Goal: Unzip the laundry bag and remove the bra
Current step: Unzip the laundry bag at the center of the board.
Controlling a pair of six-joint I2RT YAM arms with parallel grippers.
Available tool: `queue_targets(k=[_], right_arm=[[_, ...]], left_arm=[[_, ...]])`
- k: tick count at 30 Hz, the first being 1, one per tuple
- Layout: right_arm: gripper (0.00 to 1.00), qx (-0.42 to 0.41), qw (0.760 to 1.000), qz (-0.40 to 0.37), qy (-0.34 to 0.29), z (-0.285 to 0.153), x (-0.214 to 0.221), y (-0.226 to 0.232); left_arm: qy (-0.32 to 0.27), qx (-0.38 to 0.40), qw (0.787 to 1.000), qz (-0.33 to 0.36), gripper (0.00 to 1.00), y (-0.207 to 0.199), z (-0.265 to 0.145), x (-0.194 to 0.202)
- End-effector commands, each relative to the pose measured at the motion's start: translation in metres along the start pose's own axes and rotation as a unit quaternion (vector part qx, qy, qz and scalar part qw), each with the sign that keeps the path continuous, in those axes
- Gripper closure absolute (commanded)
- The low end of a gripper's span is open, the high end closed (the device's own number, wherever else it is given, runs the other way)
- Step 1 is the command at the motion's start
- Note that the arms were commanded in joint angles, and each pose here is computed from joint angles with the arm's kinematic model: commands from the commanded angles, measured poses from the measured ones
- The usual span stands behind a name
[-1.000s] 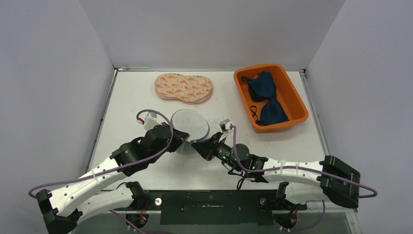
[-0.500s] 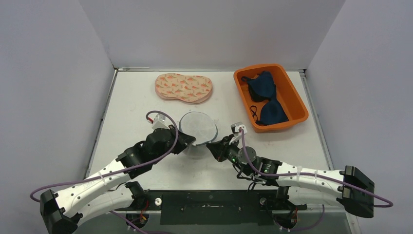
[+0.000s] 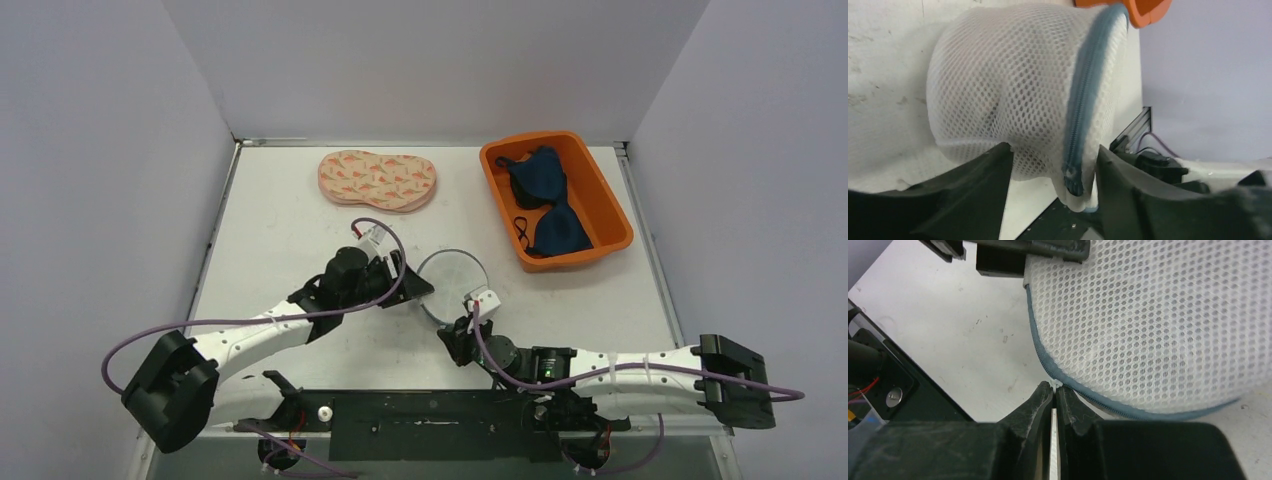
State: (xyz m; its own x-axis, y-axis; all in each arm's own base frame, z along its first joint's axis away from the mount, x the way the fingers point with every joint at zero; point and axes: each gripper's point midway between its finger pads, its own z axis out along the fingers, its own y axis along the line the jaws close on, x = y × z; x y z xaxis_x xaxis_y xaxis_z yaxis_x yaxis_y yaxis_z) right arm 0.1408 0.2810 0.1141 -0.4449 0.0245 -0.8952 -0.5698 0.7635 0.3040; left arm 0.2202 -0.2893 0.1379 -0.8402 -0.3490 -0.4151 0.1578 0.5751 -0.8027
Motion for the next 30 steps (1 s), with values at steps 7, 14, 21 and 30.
queue_targets(k=[7,14,21,30], right_arm=[[0.95,0.002,0.999,0.031,-0.033,0.027,-0.008,0.025],[0.95,-0.015,0.999,0.025,-0.03,0.045,-0.017,0.045],[0.95,-0.04,0.999,0.02,-0.028,0.056,-0.027,0.064],[0.95,-0.057,0.998,0.014,-0.019,0.058,-0.022,0.071]], left_arm=[[-0.066,-0.051,0.997,-0.005,0.04,0.023,-0.038,-0.013],[-0.088,-0.026,0.99,-0.107,0.03,0.036,-0.074,0.012],[-0.1,0.017,0.987,-0.121,0.05,0.009,-0.071,0.017],[-0.12,0.016,0.981,-0.149,0.3,0.009,-0.059,0.014]])
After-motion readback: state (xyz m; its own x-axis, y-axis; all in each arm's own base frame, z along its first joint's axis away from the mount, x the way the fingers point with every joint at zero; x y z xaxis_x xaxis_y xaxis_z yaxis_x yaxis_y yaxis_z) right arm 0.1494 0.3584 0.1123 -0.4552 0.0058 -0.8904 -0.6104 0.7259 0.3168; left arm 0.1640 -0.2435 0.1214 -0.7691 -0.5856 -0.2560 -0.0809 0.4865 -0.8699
